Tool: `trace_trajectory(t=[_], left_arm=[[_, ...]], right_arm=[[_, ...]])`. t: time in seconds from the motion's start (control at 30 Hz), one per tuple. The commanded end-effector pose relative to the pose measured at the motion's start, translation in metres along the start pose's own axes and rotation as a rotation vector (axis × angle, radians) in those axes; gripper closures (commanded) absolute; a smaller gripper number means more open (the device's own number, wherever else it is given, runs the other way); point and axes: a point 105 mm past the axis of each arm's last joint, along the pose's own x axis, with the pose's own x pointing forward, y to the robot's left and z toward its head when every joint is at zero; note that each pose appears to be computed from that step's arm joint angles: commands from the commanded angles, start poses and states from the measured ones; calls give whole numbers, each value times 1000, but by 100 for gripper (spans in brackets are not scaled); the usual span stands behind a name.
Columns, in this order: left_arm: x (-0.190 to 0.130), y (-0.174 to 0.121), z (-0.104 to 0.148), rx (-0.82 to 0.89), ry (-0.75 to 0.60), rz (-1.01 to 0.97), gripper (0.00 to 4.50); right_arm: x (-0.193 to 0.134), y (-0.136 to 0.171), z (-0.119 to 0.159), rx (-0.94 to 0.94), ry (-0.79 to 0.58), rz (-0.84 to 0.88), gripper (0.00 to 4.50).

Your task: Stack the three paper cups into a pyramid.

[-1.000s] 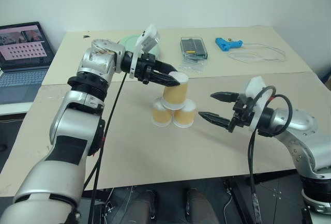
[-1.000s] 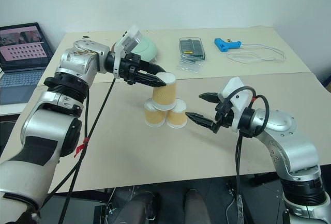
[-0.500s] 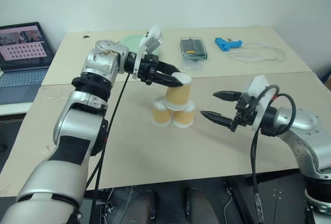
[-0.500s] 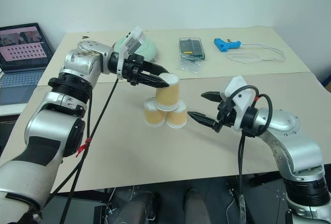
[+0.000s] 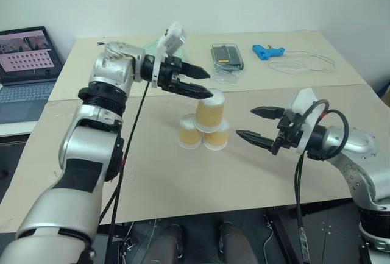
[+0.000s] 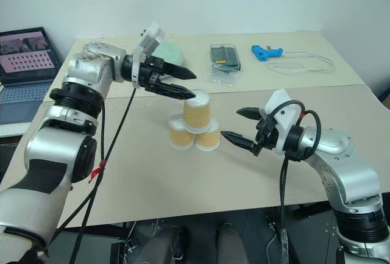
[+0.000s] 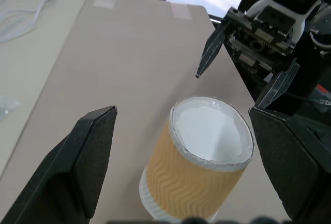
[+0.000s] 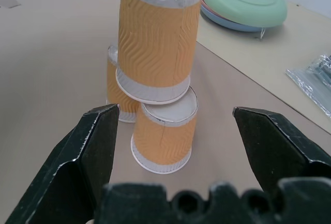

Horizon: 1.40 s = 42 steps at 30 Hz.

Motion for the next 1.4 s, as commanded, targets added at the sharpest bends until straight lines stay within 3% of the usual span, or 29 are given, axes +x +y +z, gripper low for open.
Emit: trace_trajectory(t=[0.03,0.17,0.23,0.37,0.43,0.57,0.73,0.9,1.03,1.4], left_arm=[[-23,-6,52,68,-142,41,14],[-48,-7,73,76,-266,140,14],[-69,-1,80,70,-366,283,14],[-108,14,60,62,-464,695,14],[-127,13,42,41,-503,880,14],[-155,0,-28,-83,-472,1210,14],[-197,-23,-90,-175,-394,1520,14],[-226,-43,-123,-192,-363,1680,14],[-239,-53,-151,-207,-315,1728,14],[-240,-48,-170,-145,-358,1858,14]], right_arm=[[0,-4,15,-53,-43,5,38],[1,-9,15,-60,-43,9,38],[0,-16,13,-62,-33,-22,38],[-8,-43,7,-60,-16,-188,38],[-17,-65,10,-48,-37,-326,38],[-42,-113,-15,-37,68,-643,38],[-48,-122,-55,-37,195,-807,38],[-57,-127,-76,3,214,-922,38],[-61,-121,-77,82,76,-888,38],[-70,-117,-110,98,124,-928,38]])
